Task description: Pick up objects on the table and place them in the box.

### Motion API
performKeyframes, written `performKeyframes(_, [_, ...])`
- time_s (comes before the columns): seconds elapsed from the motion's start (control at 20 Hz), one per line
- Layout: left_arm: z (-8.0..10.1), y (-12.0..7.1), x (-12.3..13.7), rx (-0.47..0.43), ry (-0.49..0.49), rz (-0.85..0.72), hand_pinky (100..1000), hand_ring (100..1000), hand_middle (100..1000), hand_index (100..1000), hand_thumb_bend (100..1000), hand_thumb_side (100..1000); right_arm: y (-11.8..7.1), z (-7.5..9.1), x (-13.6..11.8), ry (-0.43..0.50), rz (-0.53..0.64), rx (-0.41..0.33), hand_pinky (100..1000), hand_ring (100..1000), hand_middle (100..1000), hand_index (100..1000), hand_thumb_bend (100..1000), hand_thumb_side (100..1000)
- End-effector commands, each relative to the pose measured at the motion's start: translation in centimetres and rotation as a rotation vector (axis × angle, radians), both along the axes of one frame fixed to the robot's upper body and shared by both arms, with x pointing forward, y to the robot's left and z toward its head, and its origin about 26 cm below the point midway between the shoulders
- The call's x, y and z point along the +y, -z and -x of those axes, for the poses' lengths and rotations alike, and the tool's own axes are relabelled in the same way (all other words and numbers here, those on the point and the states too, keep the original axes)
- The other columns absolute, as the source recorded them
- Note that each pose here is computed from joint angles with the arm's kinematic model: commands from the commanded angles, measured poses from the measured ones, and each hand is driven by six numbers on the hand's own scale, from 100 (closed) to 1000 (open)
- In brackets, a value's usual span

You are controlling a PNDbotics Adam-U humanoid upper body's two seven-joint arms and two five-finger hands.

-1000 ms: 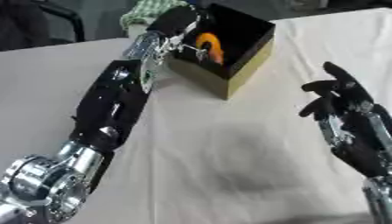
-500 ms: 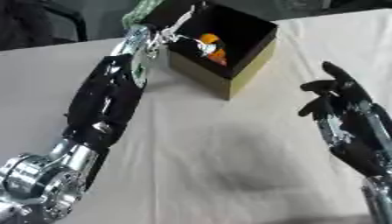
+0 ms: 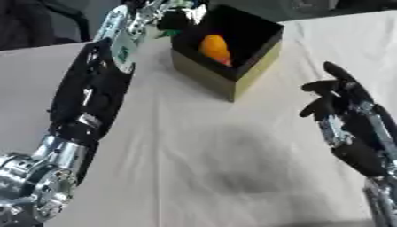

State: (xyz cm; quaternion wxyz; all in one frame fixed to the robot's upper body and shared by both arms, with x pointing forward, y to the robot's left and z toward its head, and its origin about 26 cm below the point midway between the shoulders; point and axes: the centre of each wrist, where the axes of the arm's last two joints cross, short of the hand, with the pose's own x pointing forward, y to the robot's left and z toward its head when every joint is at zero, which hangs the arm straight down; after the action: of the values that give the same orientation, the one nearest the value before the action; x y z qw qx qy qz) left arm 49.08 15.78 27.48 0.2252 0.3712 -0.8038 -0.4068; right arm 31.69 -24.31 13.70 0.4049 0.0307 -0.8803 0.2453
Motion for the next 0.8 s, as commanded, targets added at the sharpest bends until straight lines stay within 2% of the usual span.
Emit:
performKeyframes(0.05, [1.0, -2.0, 2.2, -0.137, 0.026, 0.025, 726, 671, 704, 834, 100, 529, -0.7, 0.0, -0.2, 0.004, -0.003, -0.023, 966, 537, 720, 1000, 100, 534])
performKeyframes(0.2, [1.9, -0.8, 3.7, -0.199, 0.065, 0.035, 723, 666, 694, 831, 100, 553, -0.9, 0.0, -0.1, 0.001, -0.005, -0.03, 966, 537, 721, 1000, 100, 541])
performKeyframes(0.35, [2.4, 1.6, 5.2, -0.214, 0.102, 0.061, 718, 654, 677, 821, 100, 593, -1.0, -0.1, -0.1, -0.004, -0.005, -0.034, 966, 537, 720, 1000, 100, 541])
performKeyframes(0.6, [3.0, 7.2, 7.6, -0.155, 0.134, 0.155, 711, 643, 660, 823, 100, 672, -0.9, 0.0, -0.1, -0.001, -0.007, -0.028, 966, 536, 720, 1000, 100, 544])
performKeyframes(0.8, [4.6, 10.5, 8.5, -0.103, 0.125, 0.243, 707, 636, 650, 823, 100, 722, -0.9, 0.0, -0.1, -0.001, -0.007, -0.028, 967, 536, 720, 1000, 100, 543])
